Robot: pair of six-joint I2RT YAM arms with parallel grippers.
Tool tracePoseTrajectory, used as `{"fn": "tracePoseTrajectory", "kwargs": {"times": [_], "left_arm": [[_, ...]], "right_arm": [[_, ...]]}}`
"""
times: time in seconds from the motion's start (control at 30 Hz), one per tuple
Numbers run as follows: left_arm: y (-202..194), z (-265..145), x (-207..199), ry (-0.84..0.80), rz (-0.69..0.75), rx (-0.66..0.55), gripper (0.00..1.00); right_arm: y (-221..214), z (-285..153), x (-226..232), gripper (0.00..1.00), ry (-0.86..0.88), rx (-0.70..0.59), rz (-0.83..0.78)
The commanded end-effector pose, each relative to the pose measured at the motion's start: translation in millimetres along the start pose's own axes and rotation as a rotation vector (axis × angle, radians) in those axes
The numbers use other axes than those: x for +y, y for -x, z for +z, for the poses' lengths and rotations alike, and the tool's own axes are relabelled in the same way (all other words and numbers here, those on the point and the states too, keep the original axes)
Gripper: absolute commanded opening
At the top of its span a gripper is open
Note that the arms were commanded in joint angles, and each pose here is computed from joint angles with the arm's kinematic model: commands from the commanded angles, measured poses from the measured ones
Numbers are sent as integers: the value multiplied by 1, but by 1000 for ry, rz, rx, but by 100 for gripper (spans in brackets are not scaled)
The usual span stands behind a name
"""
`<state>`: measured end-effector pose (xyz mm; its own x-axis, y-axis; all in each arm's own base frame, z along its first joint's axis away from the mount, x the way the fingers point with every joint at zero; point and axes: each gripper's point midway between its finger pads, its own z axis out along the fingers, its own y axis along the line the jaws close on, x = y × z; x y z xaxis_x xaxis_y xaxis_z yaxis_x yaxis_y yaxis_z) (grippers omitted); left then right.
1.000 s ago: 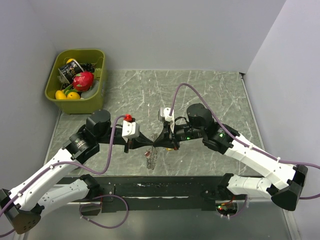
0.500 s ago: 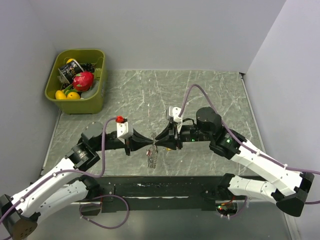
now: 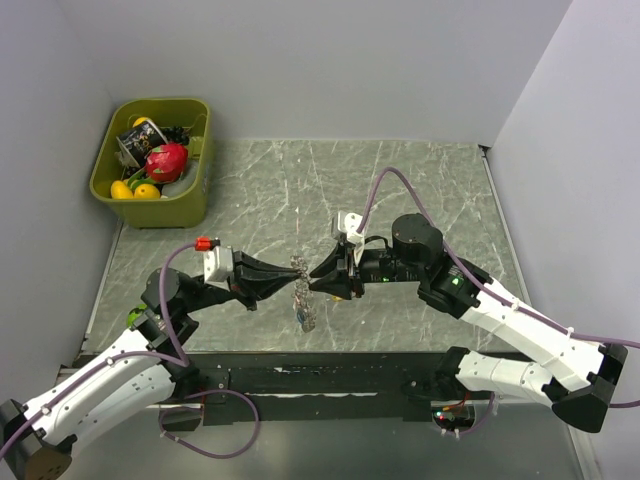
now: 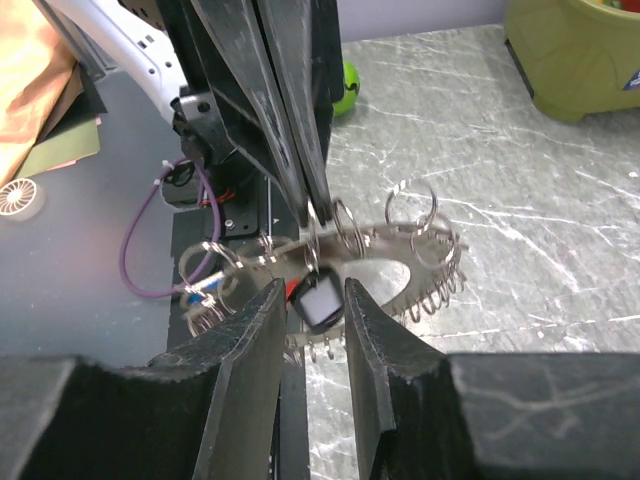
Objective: Put the keys on the keyring
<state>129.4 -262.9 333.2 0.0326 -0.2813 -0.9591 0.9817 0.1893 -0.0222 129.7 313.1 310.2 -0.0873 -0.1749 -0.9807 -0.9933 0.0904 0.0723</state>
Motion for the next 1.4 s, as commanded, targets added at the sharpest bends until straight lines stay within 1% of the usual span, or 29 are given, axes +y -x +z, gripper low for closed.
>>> {"fn": "tracePoseTrajectory", "kwargs": {"times": [0.0, 0.1, 0.13, 0.2, 0.23, 0.3, 0.33, 0.4, 0.7, 0.9, 0.97, 1.0, 1.1, 1.13, 1.23, 1.33, 1.37], "left_arm": [[36, 0, -9, -24, 52, -138, 1], [36, 1, -10, -37, 48, -138, 1], [36, 2, -12, -48, 49, -138, 1], [35, 2, -12, -52, 50, -136, 1], [36, 2, -12, -53, 53, -138, 1], [36, 2, -11, -48, 55, -138, 1], [37, 2, -11, -46, 58, -140, 1], [38, 2, -11, -41, 64, -141, 1], [45, 0, -13, -47, 78, -176, 1], [42, -1, -14, -51, 75, -164, 1], [39, -1, -14, -53, 76, -149, 1], [40, -1, -15, -55, 90, -145, 1], [32, -2, -15, -60, 93, -102, 1], [28, -2, -16, -64, 83, -83, 1], [23, -3, -22, -105, 82, -54, 1], [18, -5, -29, -146, 73, -25, 1], [17, -6, -32, -159, 74, -19, 1]], "right_arm": [[16, -1, 2, 36, 8, -53, -32], [15, 1, 3, 28, 18, -48, -26], [15, 2, 3, 22, 21, -48, -26], [14, 3, 4, 18, 25, -49, -26], [15, 3, 3, 14, 24, -52, -26], [14, 2, 4, 9, 28, -48, -26], [14, 2, 5, 4, 31, -48, -26], [12, 2, 5, 0, 31, -48, -31], [-1, 6, 6, 0, 59, -16, -27], [-4, 6, 7, 0, 62, -6, -24], [2, 2, 6, 8, 41, -26, -35], [4, 0, 5, 18, 28, -38, -44], [17, -10, 4, 33, -20, -91, -73], [25, -16, 6, 36, -31, -119, -86], [35, -25, 6, 40, -65, -159, -90], [40, -29, 8, 45, -70, -175, -77], [40, -29, 9, 50, -67, -177, -72]]}}
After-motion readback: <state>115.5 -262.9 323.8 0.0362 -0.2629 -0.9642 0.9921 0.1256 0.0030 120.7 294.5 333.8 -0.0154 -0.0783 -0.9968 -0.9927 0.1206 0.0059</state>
